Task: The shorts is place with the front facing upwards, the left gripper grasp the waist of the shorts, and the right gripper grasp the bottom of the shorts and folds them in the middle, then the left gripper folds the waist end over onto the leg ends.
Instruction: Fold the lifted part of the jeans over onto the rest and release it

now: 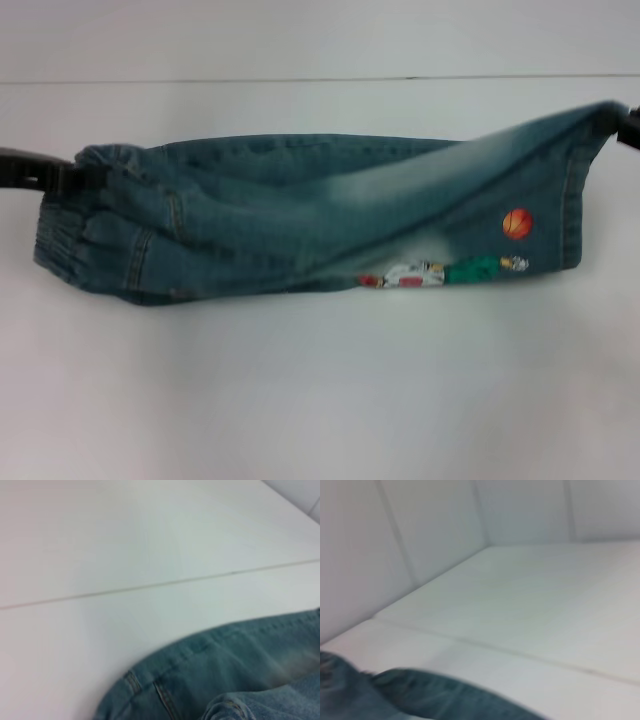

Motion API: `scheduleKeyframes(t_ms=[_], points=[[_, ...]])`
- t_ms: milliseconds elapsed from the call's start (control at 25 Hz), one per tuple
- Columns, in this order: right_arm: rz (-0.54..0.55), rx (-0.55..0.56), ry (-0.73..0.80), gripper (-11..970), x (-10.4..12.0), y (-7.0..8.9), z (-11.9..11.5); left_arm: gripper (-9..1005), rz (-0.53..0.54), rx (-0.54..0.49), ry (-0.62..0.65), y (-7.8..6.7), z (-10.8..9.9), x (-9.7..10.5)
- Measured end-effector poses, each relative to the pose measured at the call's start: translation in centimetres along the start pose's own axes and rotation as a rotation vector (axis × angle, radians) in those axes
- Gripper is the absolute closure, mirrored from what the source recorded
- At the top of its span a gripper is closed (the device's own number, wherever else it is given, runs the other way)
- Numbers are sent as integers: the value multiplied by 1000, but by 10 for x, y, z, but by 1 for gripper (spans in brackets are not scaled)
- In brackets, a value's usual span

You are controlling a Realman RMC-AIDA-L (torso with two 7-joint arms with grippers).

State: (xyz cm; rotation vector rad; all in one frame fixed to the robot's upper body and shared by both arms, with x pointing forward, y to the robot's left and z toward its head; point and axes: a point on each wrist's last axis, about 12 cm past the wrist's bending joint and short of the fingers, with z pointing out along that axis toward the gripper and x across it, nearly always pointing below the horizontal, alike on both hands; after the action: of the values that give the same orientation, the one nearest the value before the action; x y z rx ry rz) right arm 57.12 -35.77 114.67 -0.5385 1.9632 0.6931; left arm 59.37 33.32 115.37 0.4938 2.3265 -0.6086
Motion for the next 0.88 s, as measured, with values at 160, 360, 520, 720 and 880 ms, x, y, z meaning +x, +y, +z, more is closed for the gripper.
scheduleKeyframes(t_ms=[160, 360, 520, 720, 880], points=[[-16, 82, -27, 951, 1, -6, 10, 926, -33, -30, -38, 3, 4, -4], [-35, 164, -19, 952, 5, -12, 28, 927, -74, -78, -73, 7, 10, -8], [-58, 212, 7, 951, 9, -14, 47, 927, -90, -83, -83, 6, 21, -9], [-106, 231, 29, 950, 14, -11, 68, 927, -87, -95, -99, 1, 33, -9], [-120, 247, 36, 950, 15, -11, 81, 926, -59, -112, -101, -5, 42, -11]])
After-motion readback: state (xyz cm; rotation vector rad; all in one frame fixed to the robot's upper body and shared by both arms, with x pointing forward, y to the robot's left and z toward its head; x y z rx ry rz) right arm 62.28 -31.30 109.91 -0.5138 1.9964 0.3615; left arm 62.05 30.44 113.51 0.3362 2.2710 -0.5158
